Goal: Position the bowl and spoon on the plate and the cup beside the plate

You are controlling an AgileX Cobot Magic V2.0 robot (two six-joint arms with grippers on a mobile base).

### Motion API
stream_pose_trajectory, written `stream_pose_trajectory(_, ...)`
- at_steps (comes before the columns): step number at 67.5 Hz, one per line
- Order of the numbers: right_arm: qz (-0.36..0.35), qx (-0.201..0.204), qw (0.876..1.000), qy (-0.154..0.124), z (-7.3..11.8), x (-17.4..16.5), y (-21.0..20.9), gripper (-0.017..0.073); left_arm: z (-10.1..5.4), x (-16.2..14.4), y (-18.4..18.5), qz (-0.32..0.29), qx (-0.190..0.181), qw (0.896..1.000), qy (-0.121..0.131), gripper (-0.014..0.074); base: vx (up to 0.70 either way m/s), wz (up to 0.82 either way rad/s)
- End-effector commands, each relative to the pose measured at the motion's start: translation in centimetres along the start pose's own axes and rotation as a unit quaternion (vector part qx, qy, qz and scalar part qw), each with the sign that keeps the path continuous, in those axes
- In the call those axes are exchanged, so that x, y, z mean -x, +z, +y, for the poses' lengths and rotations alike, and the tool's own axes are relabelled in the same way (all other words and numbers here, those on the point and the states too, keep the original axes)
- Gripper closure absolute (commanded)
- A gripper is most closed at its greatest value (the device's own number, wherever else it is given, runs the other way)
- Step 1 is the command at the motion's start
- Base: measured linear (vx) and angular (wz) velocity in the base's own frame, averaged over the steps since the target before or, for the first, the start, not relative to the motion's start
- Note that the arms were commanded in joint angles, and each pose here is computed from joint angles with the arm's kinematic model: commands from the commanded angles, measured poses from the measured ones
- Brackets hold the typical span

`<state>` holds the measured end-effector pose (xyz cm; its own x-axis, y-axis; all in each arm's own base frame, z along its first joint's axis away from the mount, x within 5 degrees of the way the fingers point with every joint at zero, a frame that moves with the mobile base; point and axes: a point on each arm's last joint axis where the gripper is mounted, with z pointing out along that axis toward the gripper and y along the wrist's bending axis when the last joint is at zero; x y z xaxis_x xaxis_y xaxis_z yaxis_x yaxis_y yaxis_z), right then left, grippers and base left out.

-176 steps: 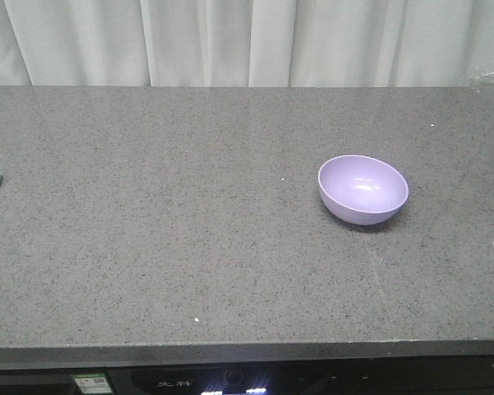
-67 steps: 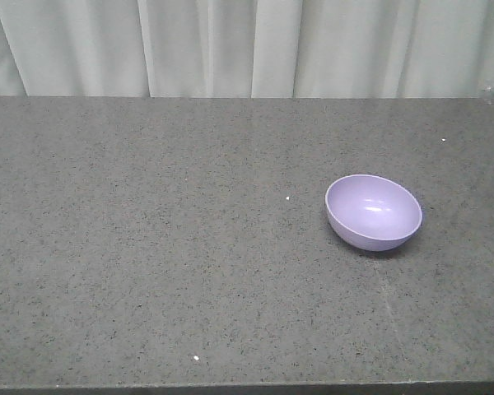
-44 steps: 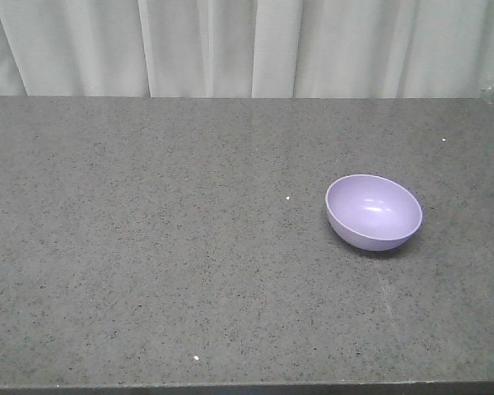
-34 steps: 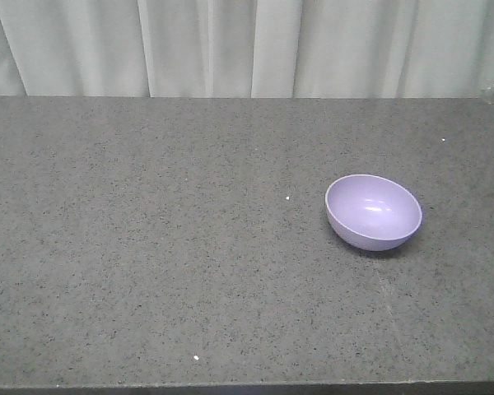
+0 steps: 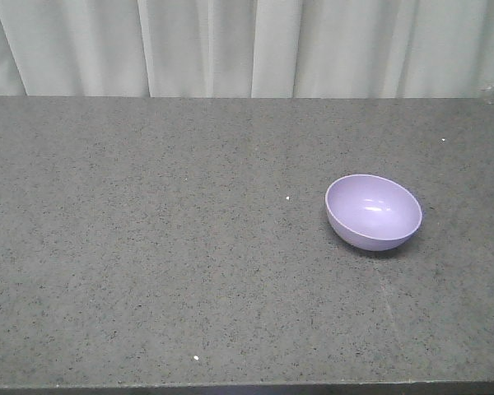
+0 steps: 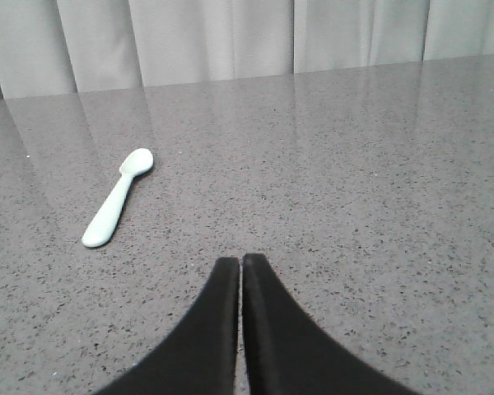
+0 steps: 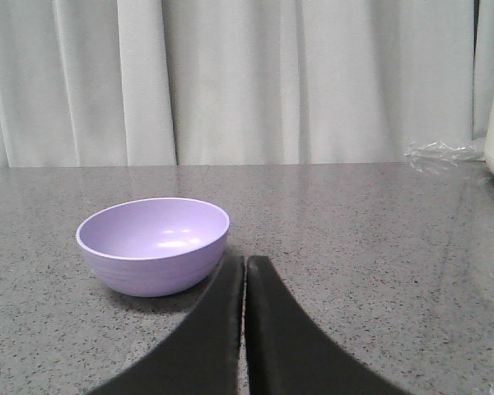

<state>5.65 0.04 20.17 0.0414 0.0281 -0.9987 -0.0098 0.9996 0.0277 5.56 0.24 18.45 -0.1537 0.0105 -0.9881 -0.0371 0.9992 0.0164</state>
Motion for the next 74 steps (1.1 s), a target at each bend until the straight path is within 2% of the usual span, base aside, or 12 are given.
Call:
stream_pose_trajectory(1, -0.039, 0.006, 0.999, -0.005, 0.1, 0.59, -0.07, 0.0562, -0.01, 0.98, -0.21, -0.047, -0.001, 0.999, -0.009, 0.06, 0.0, 0.0)
stream_pose_trajectory(74, -0.039, 0.006, 0.999, -0.005, 0.1, 0.59, -0.07, 0.0562, -0.01, 0.98, -0.21, -0.047, -0.001, 0.999, -0.009, 0.06, 0.0, 0.0)
